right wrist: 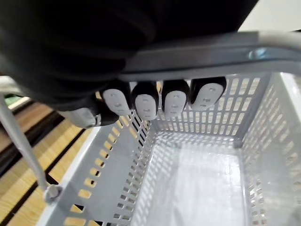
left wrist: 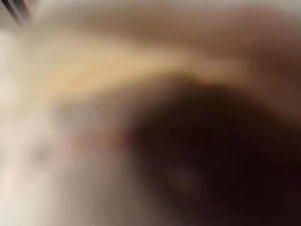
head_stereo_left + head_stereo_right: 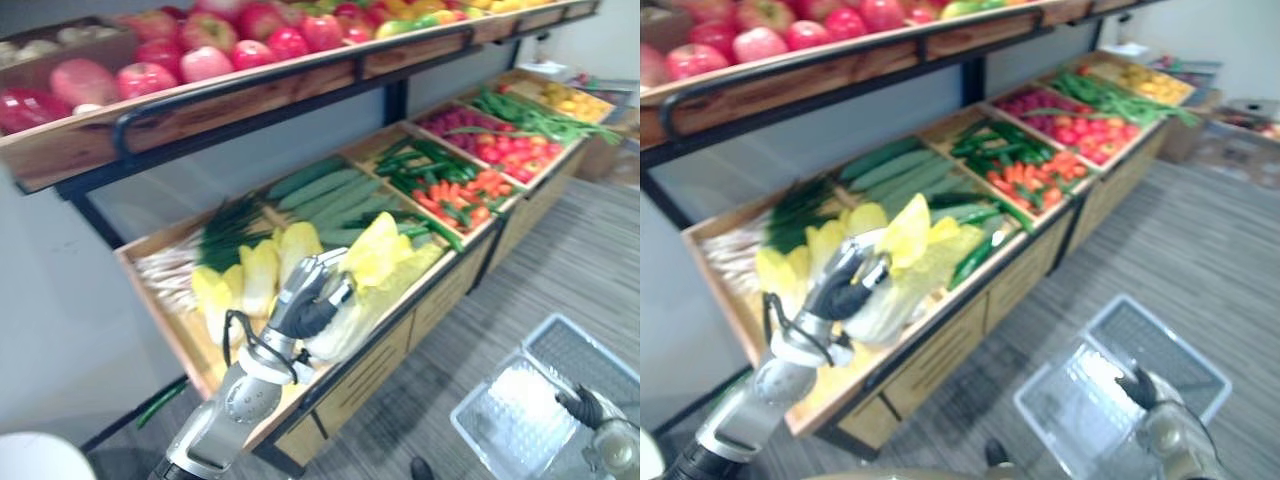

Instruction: Pick vegetable in the basket

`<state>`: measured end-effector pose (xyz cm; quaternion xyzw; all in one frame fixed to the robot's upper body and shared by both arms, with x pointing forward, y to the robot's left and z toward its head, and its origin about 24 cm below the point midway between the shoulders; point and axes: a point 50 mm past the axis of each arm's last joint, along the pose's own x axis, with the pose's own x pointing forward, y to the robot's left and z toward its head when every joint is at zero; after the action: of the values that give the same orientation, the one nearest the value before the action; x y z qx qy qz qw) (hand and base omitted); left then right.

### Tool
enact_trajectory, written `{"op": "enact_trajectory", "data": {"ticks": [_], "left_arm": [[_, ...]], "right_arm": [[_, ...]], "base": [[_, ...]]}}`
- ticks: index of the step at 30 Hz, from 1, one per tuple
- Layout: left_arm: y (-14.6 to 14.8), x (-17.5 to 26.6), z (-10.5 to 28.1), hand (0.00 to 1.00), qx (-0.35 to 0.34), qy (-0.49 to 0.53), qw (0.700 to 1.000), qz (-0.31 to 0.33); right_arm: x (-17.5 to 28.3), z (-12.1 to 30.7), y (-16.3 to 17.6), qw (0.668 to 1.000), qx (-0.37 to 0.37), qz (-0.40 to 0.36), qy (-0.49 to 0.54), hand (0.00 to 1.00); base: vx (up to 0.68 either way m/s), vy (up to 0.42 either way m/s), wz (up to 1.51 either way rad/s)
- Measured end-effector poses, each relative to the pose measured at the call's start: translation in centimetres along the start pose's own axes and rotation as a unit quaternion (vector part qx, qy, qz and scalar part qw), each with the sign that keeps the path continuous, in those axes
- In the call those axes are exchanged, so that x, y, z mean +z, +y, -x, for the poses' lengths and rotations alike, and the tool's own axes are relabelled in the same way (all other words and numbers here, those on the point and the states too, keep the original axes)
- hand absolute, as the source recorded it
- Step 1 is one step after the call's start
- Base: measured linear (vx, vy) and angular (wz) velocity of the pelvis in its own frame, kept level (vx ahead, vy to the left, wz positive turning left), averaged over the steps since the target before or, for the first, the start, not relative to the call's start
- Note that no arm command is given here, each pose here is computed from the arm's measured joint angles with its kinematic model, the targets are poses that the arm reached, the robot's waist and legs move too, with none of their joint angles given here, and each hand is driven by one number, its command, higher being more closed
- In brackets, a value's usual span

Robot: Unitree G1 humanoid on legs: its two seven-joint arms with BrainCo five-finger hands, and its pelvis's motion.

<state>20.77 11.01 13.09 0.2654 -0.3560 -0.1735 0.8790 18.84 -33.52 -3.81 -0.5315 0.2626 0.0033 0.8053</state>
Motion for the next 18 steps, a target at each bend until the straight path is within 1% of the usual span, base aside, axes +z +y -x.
{"op": "enact_trajectory", "data": {"ticks": [1, 3, 5, 6, 9, 12, 14, 15, 18], "left_arm": [[-0.3, 0.3, -0.5, 1.00, -0.009, -0.012, 1.000, 0.015], [-0.8, 0.8, -1.2, 1.00, -0.029, -0.034, 0.999, 0.025], [-1.5, 1.4, -1.9, 1.00, -0.060, -0.054, 0.996, 0.049], [-1.8, 1.6, -1.9, 1.00, -0.069, -0.056, 0.994, 0.060], [-3.4, 2.5, -2.2, 1.00, -0.131, -0.083, 0.985, 0.080], [-4.8, 3.3, -2.3, 1.00, -0.183, -0.098, 0.970, 0.124], [-5.4, 3.6, -2.3, 1.00, -0.206, -0.103, 0.963, 0.142], [-6.3, 3.7, -2.0, 1.00, -0.234, -0.099, 0.953, 0.164], [-7.8, 3.3, -1.4, 1.00, -0.282, -0.084, 0.939, 0.177]], "right_arm": [[1.2, -0.4, -0.5, 1.000, -0.007, 0.006, -0.024, 1.00], [3.8, -1.2, -1.8, 0.997, -0.025, 0.018, -0.075, 1.00], [7.6, -2.0, -3.5, 0.988, -0.045, 0.037, -0.146, 1.00], [8.6, -2.2, -3.8, 0.985, -0.046, 0.044, -0.162, 1.00], [12.8, -2.4, -4.5, 0.967, -0.049, 0.070, -0.239, 1.00], [15.9, -2.1, -4.2, 0.949, -0.030, 0.098, -0.299, 1.00], [17.1, -1.8, -4.3, 0.940, -0.027, 0.108, -0.324, 1.00], [18.2, -1.6, -4.4, 0.931, -0.022, 0.120, -0.344, 1.00], [19.2, -1.1, -5.1, 0.919, -0.021, 0.136, -0.370, 1.00]], "base": [[-0.02, -0.057, -1.07], [-0.02, -0.051, -0.93], [-0.03, -0.054, -0.99], [-0.01, -0.047, -0.83], [0.02, -0.021, -0.63], [-0.01, -0.007, -0.52], [-0.02, -0.019, -0.33], [-0.03, -0.039, -0.28], [-0.03, -0.039, -0.23]]}}
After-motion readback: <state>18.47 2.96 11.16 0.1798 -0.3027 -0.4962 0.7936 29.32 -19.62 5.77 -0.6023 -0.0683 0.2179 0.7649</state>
